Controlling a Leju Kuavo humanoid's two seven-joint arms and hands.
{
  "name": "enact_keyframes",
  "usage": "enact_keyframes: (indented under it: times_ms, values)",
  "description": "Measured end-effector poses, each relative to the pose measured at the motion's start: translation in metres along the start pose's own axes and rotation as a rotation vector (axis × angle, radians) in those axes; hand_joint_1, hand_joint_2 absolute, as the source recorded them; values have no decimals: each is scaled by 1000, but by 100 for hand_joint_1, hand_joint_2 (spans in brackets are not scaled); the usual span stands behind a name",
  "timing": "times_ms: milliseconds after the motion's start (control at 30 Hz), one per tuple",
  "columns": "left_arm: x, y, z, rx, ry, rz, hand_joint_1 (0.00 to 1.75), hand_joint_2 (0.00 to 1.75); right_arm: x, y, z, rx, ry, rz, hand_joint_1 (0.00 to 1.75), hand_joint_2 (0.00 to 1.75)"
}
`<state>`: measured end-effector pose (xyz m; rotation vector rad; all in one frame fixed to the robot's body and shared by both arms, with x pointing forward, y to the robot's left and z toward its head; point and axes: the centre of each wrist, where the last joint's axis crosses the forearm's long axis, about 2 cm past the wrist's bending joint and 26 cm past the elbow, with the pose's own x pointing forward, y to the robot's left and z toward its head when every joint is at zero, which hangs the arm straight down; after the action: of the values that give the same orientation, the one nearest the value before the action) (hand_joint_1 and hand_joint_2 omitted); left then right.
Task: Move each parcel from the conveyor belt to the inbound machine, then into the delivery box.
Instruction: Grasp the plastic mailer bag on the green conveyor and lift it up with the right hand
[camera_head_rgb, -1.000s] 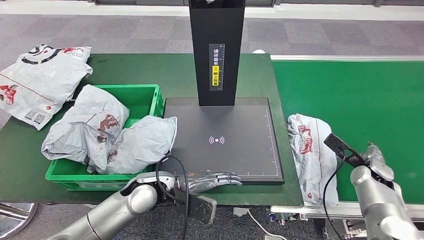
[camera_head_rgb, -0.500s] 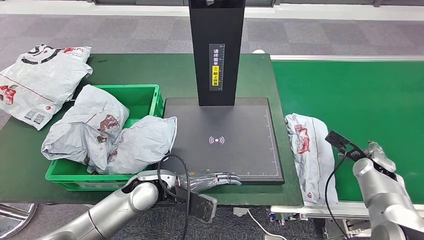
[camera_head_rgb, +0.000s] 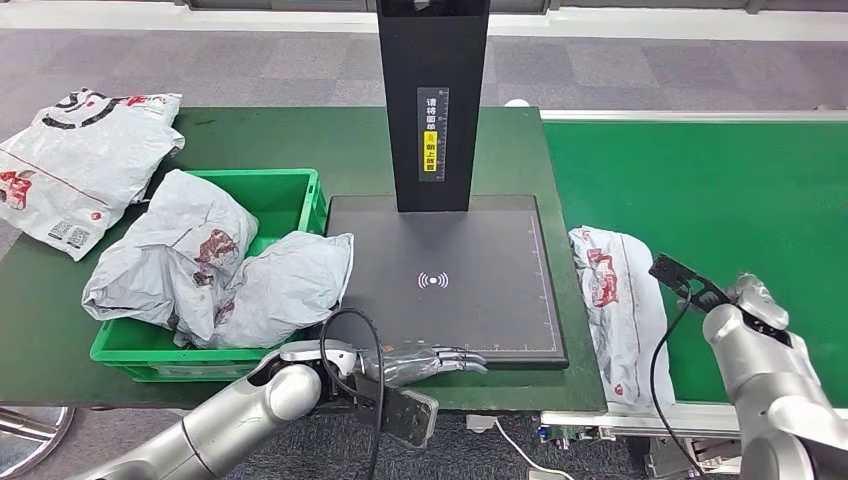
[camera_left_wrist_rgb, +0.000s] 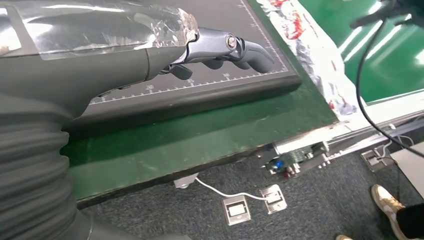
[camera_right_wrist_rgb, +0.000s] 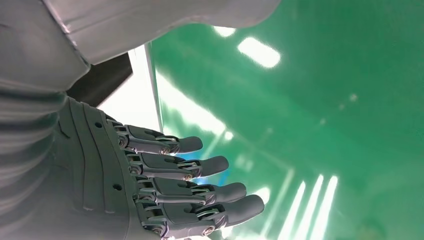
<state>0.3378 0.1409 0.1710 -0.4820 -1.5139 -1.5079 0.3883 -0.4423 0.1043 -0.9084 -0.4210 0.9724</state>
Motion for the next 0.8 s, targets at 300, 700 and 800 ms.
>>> enact_keyframes:
  times_ms: [300,700,800]
  values:
    - [-1,-1,-5,-11,3,5,0,175,21,-19,5,-32,-40,37,0,175]
    - [-3,-2,-6,-12,11,13,0,175,34,-21,8,-39,-140,21,0,175]
    - [-3,-3,-9,-10,11,17,0,175,51,-26,13,-56,-237,1,0,175]
